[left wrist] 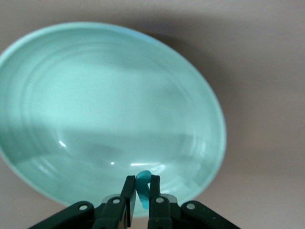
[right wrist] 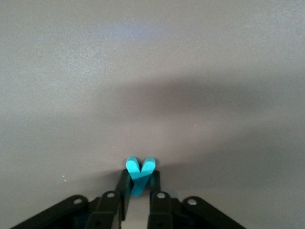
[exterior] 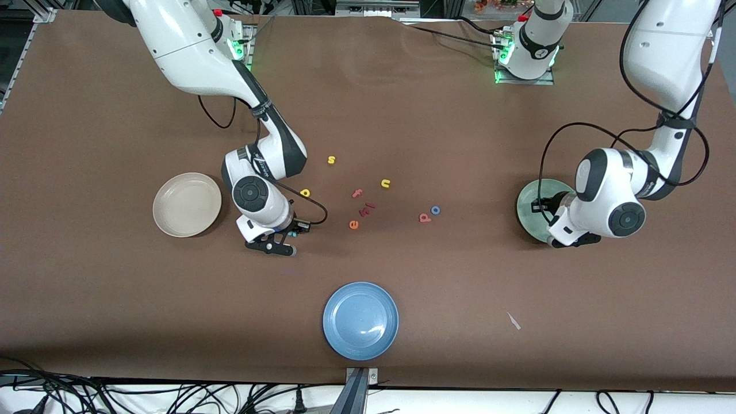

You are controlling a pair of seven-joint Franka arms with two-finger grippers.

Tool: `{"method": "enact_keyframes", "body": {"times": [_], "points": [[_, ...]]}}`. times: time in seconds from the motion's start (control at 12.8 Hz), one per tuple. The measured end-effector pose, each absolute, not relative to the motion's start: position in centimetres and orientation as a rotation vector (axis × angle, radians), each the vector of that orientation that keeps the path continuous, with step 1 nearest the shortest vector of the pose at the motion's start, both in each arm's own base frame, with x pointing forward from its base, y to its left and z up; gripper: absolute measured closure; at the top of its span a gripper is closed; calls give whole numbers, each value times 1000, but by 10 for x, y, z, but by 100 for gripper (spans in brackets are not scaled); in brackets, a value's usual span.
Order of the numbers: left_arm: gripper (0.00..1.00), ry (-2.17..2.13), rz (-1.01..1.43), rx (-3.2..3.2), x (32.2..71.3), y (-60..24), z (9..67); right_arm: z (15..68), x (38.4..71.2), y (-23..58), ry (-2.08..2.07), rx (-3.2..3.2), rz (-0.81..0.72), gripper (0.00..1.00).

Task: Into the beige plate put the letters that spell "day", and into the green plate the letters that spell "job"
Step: 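Drop the r on the green plate while the right gripper carries the y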

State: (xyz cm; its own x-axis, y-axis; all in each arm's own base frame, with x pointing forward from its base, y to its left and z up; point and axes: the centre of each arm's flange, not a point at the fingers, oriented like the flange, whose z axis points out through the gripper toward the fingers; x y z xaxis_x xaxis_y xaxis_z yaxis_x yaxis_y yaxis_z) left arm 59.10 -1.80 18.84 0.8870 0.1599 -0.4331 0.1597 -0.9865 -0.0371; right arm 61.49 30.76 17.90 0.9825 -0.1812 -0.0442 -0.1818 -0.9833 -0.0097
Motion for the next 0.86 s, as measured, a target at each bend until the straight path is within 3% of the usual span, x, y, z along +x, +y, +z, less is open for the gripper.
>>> {"method": "enact_keyframes", "body": {"times": [0.08,0.55,0.86], "points": [[81,-262,704,-3052,591,-16,186,179,615,308,286,-3113,68,82],[14,-544,529,-3079,617,-70,258,193,622,313,347,-3071,128,85],[11,-1086,443,-2953,610,-165,271,216,632,295,274,-3110,185,85]]}}
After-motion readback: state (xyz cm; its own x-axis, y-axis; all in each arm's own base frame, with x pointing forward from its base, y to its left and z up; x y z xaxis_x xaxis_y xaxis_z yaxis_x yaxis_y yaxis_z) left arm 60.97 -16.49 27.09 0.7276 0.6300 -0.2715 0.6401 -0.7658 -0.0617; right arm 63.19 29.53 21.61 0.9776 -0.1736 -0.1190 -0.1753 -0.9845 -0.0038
